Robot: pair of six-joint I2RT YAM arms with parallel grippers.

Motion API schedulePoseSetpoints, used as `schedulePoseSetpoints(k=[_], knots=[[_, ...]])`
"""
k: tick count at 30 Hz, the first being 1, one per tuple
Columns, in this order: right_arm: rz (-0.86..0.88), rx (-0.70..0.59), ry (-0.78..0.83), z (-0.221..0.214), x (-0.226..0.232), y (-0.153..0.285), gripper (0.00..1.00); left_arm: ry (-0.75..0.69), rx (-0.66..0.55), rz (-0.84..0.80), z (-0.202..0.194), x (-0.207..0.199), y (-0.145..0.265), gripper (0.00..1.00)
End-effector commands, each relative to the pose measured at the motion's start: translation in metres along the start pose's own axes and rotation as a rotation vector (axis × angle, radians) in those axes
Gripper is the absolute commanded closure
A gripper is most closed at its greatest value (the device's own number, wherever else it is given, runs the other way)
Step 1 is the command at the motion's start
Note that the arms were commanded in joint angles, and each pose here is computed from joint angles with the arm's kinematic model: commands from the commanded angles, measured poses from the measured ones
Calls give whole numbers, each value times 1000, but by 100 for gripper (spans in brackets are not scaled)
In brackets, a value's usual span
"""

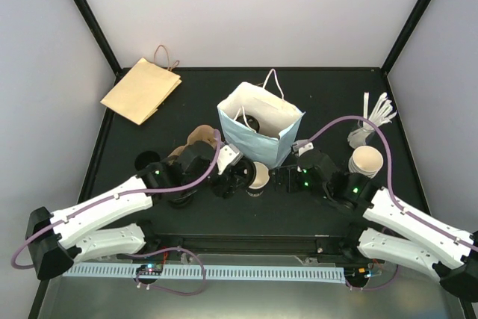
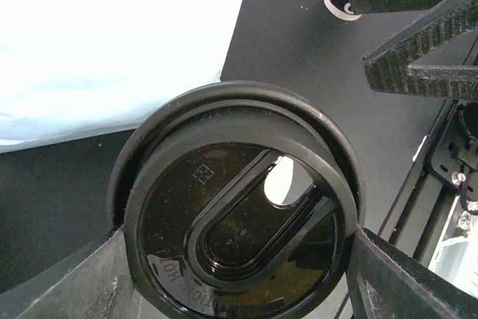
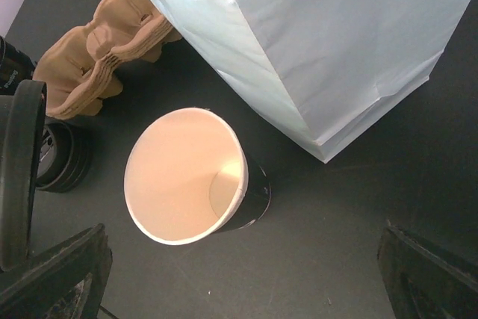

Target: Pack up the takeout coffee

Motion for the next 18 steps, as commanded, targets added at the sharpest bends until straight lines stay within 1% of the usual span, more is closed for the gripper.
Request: schedulePoseSetpoints(k=[1,6,12,18], knots=[[-7,-6,-11,1,-1,-1,0,-95,-15,-14,20,-6,2,29],[15,-5,-9,1,2,0,0,-135,37,-16,20,-9,-9,29],[15,-13,-18,2,1,2,0,-182,83,33,21,-9,-24,29],[3,-23,-32,2,-2,3,0,-198,157,87,19,-4,-40,29]])
Point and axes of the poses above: each gripper's point midway between its finger pads, its own y axis back along the fingers, its own x axis along the line the jaws close on, z = x × y, the point moved 5 cm from there along y, back along the fingers, and after that the axes turned 10 degrees about -y, right-handed, at the moved point
